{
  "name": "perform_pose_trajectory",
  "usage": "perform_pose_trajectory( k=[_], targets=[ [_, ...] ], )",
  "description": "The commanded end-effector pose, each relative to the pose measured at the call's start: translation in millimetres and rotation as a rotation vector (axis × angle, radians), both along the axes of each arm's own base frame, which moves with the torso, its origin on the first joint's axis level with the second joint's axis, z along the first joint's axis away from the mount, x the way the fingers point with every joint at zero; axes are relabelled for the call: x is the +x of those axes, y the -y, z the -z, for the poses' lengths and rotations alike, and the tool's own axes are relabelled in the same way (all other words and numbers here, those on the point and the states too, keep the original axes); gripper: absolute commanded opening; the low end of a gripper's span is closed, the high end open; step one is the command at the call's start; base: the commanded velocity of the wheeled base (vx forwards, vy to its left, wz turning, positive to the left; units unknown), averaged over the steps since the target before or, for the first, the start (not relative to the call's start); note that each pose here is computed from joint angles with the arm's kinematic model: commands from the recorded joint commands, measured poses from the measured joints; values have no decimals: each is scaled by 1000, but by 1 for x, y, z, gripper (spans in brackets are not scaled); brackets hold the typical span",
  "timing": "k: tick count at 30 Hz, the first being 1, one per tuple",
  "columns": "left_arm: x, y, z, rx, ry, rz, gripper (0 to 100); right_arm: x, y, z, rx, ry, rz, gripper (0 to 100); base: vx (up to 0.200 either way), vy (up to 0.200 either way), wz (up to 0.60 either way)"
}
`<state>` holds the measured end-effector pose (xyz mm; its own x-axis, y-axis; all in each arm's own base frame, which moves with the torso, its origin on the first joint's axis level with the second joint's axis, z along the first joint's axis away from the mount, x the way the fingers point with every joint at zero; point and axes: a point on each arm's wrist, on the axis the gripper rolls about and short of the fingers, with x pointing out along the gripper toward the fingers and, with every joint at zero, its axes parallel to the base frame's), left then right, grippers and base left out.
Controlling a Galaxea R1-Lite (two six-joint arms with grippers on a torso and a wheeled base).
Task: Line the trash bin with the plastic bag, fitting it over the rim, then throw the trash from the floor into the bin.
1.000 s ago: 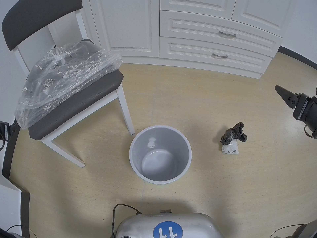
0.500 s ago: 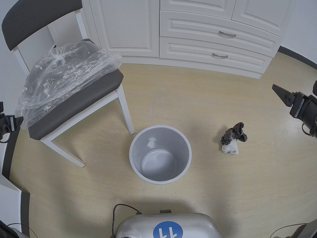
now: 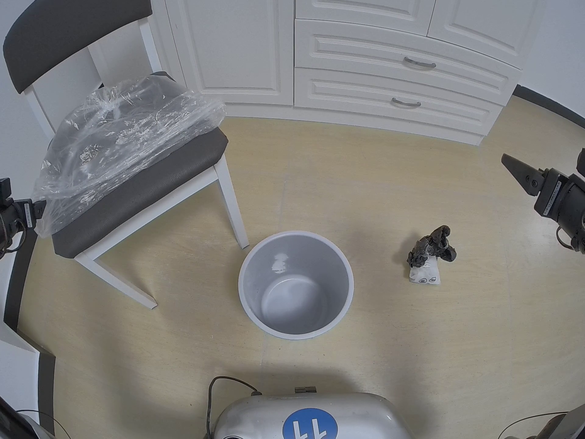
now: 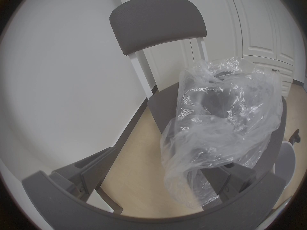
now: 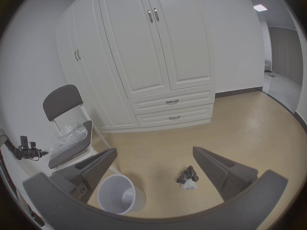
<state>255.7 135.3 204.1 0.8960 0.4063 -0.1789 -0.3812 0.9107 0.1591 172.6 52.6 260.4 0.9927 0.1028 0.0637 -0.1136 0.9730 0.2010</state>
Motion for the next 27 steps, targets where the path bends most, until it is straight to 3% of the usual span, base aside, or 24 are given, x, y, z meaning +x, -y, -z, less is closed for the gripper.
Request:
perform_pose_trajectory(
  k=[1, 13, 26, 27],
  targets=[
    [2, 0, 5, -2, -2, -3, 100, 0, 0, -1, 5, 20, -4, 100, 0, 0, 0],
    [6, 2, 14, 50, 154, 2, 100, 0, 0, 1, 4, 23, -4, 100, 0, 0, 0],
    [2, 7, 13, 86, 217, 19, 100, -3, 1, -1, 7, 35, -5, 100, 0, 0, 0],
    [1, 8, 13, 86, 217, 22, 0, -3, 1, -1, 7, 35, -5, 100, 0, 0, 0]
  ],
)
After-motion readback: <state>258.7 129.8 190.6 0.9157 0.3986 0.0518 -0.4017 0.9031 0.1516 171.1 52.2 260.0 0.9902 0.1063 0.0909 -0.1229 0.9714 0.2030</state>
